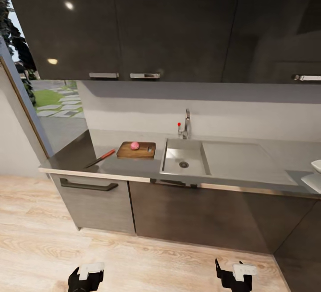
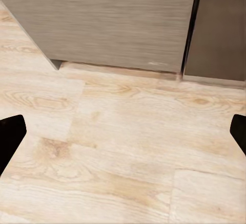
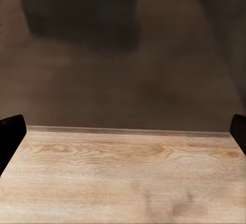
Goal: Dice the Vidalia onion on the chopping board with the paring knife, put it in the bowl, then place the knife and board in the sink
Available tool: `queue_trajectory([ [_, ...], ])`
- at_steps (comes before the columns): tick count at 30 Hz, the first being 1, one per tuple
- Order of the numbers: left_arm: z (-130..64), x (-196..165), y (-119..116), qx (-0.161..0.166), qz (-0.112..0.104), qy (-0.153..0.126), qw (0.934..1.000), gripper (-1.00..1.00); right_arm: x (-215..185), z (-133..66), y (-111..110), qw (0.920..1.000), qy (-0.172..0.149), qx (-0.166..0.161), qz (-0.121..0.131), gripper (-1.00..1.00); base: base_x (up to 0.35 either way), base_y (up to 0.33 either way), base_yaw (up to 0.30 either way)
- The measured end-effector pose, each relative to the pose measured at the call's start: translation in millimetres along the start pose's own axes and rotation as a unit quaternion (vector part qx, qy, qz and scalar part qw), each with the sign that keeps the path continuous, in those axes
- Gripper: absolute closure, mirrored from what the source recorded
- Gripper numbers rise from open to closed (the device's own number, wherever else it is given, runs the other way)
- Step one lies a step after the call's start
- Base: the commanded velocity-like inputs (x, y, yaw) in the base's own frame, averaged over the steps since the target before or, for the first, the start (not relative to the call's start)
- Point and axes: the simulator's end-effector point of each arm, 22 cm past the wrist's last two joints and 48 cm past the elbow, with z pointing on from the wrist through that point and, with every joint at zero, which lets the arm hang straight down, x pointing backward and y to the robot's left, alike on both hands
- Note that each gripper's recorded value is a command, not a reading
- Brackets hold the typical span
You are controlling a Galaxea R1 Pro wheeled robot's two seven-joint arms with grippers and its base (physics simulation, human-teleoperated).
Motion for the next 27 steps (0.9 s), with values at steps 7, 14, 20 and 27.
queue_trajectory([
  [7, -0.3, -2.9, 0.2, 0.000, -0.001, -0.003, 1.0000, -1.00, -3.1, 0.2, -0.8, 1.0000, -0.003, 0.001, 0.000, -1.00, 0.000, 0.000, 0.000],
  [14, -0.2, -3.2, 0.2, 0.000, -0.001, -0.003, 1.0000, -1.00, -3.2, 0.4, -4.3, 1.0000, -0.003, 0.001, -0.003, -1.00, 0.000, 0.000, 0.000],
  [20, -0.4, -2.9, 0.2, 0.000, -0.001, -0.003, 1.0000, -1.00, -3.2, 0.5, -5.4, 1.0000, -0.003, 0.001, -0.003, -1.00, 0.000, 0.000, 0.000],
  [27, -0.4, -3.0, 0.2, 0.000, -0.001, -0.003, 1.0000, -1.00, -3.4, 0.3, -1.7, 1.0000, -0.003, 0.000, -0.001, -1.00, 0.000, 0.000, -0.071],
])
